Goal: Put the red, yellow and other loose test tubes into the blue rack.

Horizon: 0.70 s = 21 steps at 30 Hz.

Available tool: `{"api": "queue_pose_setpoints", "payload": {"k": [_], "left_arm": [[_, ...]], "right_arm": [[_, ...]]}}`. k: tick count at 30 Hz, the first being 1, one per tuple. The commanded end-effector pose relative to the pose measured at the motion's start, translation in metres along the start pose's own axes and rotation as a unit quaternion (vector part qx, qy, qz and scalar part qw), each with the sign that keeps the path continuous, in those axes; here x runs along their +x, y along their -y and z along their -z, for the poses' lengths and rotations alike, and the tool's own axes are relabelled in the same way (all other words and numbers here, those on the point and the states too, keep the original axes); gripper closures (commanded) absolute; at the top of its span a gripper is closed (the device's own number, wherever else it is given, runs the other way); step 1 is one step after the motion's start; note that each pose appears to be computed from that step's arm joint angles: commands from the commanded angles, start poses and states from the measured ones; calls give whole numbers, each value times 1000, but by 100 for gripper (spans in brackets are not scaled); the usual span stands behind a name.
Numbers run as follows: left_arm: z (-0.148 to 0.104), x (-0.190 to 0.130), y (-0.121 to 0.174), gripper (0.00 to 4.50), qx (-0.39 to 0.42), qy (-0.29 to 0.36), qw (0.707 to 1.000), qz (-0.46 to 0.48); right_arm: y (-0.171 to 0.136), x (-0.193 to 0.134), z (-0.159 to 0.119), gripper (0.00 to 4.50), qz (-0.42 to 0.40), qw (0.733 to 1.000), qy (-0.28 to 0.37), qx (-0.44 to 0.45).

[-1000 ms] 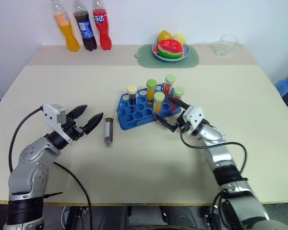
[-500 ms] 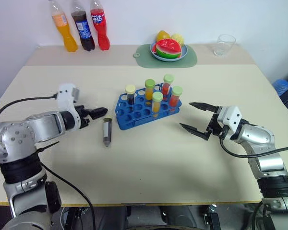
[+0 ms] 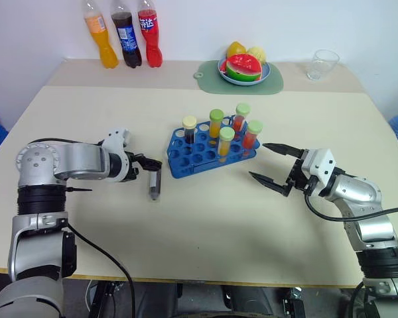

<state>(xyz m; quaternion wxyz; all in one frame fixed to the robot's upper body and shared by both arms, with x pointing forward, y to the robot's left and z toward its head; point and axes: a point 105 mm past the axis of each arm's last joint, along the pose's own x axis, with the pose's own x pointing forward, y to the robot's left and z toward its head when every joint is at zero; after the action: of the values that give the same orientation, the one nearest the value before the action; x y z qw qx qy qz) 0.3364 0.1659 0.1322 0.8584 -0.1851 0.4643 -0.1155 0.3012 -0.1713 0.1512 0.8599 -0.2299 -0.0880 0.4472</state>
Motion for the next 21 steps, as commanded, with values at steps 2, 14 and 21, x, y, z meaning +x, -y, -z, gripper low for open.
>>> {"api": "queue_pose_setpoints", "payload": {"k": [2, 14, 21], "left_arm": [[-13, 1, 14, 33, -26, 2, 1000, -13], [-11, 21, 13, 163, -94, -44, 989, -109], [-4, 23, 7, 369, -114, -58, 983, -129]], "right_arm": [[-7, -7, -18, 39, -30, 999, 21, -18], [-26, -13, -19, 35, -87, 996, 10, -20], [-29, -14, -19, 35, -102, 995, 8, -21]]}}
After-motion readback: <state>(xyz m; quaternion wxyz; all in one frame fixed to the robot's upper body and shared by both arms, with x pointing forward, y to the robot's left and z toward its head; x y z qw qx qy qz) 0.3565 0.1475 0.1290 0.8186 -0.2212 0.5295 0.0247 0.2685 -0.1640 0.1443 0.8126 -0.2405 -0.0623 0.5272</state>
